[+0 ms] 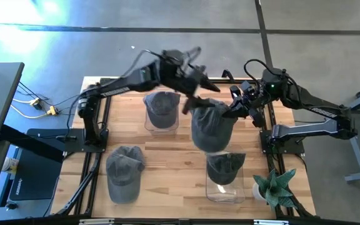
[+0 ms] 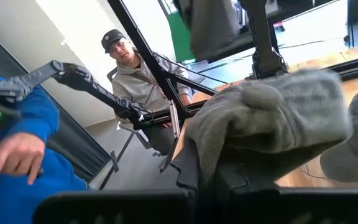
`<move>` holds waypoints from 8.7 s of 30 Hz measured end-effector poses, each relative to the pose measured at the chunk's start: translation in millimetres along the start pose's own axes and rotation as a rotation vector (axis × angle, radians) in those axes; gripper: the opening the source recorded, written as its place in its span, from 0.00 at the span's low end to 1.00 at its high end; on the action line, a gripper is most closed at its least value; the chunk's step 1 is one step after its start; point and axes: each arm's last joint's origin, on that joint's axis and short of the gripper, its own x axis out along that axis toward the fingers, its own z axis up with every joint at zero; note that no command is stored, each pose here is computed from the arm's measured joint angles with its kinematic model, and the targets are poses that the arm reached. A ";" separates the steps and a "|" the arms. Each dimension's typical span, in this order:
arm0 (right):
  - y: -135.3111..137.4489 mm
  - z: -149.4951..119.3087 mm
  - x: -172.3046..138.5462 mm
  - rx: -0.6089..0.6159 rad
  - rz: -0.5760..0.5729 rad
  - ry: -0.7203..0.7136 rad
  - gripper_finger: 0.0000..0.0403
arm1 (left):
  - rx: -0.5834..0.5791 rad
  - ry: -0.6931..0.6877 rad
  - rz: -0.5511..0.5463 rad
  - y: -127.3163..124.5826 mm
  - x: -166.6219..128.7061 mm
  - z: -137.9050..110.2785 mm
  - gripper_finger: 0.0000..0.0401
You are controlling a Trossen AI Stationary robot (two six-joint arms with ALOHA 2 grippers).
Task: Pick & Place hat
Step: Put the dark gray cap into the bottom transparent bin
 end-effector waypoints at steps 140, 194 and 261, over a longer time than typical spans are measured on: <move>33.6 -15.0 6.4 -0.137 0.052 0.058 0.02 | -0.423 0.095 -0.528 13.6 -7.6 1.5 0.22; 68.6 4.8 -29.8 -0.283 -0.096 0.097 0.01 | -0.533 0.191 -0.908 12.1 69.2 -44.9 0.86; 47.4 14.6 0.3 -0.098 -0.083 0.095 0.66 | -0.240 -0.025 -0.443 -9.8 32.7 -1.2 0.09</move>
